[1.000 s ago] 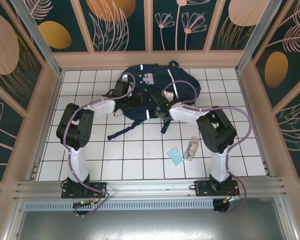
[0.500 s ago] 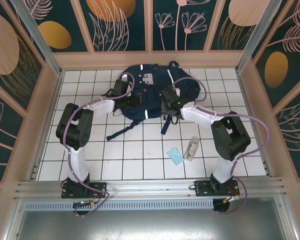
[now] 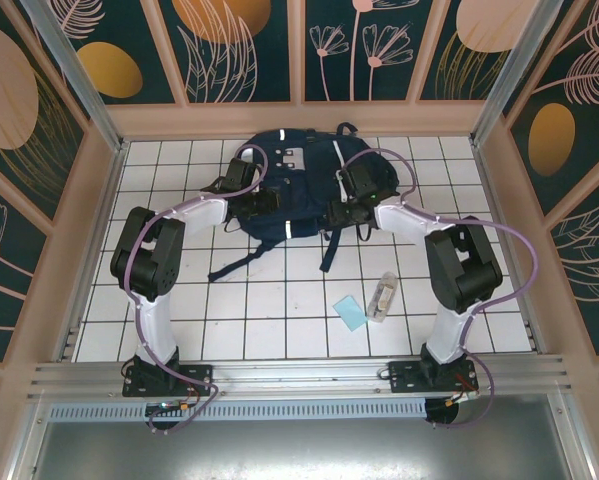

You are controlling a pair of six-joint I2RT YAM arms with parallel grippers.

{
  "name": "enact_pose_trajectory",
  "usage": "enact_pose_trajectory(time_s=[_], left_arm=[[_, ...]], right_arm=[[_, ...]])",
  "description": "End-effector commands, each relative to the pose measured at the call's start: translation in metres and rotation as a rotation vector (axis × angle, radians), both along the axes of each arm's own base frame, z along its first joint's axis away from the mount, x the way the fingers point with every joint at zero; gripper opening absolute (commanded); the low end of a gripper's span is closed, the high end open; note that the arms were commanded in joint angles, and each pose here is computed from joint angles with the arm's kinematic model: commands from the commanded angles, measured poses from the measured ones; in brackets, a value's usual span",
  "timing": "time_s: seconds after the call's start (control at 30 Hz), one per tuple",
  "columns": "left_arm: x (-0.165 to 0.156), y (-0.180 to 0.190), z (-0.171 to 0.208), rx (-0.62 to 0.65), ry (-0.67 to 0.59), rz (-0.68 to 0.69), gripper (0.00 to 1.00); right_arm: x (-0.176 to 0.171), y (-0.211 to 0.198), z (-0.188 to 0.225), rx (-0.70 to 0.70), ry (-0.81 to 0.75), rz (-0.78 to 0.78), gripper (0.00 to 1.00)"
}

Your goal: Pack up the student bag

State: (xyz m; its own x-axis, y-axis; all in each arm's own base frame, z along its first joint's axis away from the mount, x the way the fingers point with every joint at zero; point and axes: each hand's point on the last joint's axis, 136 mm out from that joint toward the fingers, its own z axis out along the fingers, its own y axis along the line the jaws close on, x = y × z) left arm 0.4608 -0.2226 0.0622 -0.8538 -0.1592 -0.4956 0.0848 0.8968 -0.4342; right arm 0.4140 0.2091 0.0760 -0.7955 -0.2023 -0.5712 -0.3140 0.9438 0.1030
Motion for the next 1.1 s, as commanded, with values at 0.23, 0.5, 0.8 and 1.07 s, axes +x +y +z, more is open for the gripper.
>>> enact_pose_trajectory(time_s=[0.23, 0.5, 0.8, 1.07], left_arm=[[-0.014, 0.029, -0.022, 0.112, 0.105, 0.054, 0.32], [-0.013, 0.030, -0.021, 0.115, 0.102, 0.055, 0.32], [-0.013, 0.030, -0.018, 0.113, 0.095, 0.057, 0.32], [-0.014, 0.032, -0.016, 0.119, 0.092, 0.061, 0.32]], right_arm=[[-0.023, 0.038, -0.012, 0.159, 0.052, 0.212, 0.53], [-0.040, 0.057, -0.006, 0.186, 0.049, 0.242, 0.53], [-0.030, 0.051, -0.017, 0.136, 0.043, 0.198, 0.51], [-0.010, 0.048, -0.027, 0.114, 0.028, 0.177, 0.44]])
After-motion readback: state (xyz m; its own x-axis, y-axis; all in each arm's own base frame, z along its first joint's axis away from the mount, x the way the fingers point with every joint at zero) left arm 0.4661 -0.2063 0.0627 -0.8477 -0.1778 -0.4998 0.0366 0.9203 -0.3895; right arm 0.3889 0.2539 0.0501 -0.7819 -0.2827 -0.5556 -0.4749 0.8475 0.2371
